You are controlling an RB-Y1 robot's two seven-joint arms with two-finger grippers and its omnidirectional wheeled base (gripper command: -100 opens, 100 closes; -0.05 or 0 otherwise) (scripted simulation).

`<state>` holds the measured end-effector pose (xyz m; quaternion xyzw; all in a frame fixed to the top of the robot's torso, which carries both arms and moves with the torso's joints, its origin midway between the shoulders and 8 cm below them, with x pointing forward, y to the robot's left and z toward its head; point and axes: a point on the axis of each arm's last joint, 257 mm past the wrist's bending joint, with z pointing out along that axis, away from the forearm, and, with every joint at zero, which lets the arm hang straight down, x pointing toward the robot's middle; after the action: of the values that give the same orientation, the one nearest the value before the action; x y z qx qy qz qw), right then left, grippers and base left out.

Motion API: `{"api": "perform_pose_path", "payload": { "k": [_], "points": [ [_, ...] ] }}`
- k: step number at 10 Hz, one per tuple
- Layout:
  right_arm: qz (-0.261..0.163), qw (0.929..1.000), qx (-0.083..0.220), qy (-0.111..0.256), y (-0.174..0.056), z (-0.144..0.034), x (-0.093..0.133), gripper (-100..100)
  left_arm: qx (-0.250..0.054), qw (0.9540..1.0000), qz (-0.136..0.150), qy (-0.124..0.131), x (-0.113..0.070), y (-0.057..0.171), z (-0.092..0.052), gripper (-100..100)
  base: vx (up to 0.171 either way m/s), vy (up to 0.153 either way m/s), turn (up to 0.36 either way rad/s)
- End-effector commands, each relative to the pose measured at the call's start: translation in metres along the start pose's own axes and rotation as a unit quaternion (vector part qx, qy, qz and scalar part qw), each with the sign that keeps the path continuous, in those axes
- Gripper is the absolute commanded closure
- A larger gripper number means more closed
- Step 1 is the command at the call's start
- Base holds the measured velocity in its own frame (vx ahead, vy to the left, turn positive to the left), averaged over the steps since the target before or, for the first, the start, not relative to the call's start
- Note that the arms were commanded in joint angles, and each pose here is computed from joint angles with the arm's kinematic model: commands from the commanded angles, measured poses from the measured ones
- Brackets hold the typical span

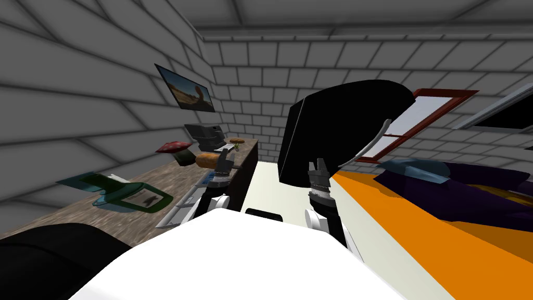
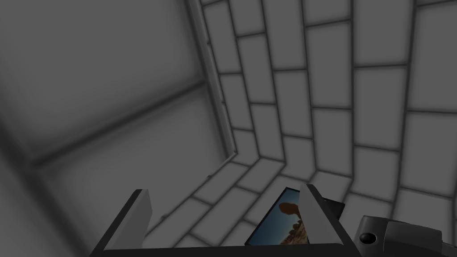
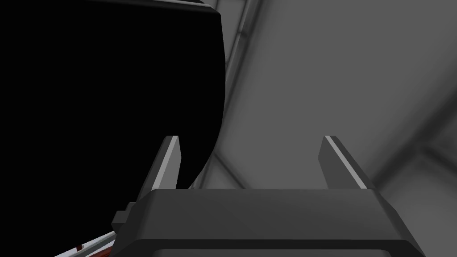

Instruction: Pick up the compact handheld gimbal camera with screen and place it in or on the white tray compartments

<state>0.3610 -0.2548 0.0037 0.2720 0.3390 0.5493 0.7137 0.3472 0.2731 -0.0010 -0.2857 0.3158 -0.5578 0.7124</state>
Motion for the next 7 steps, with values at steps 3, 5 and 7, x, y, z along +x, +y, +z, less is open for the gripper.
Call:
{"api": "perform_pose_path", "payload": {
  "k": [3,5,7],
  "points": [
    [0.000,1.0000,0.000,0.000,0.000,0.000,0.000,0,-0.019,0.9996,-0.001,0.021,0.005,0.024,-0.007,-100,0.010,0.013,0.025],
    [0.000,1.0000,0.000,0.000,0.000,0.000,0.000,0,-0.031,0.9991,-0.004,0.028,0.008,0.039,-0.011,-100,0.010,0.014,0.020],
    [0.000,1.0000,0.000,0.000,0.000,0.000,0.000,0,-0.046,0.9983,-0.009,0.034,0.010,0.057,-0.017,-100,0.011,0.009,0.023]
  ]
}}
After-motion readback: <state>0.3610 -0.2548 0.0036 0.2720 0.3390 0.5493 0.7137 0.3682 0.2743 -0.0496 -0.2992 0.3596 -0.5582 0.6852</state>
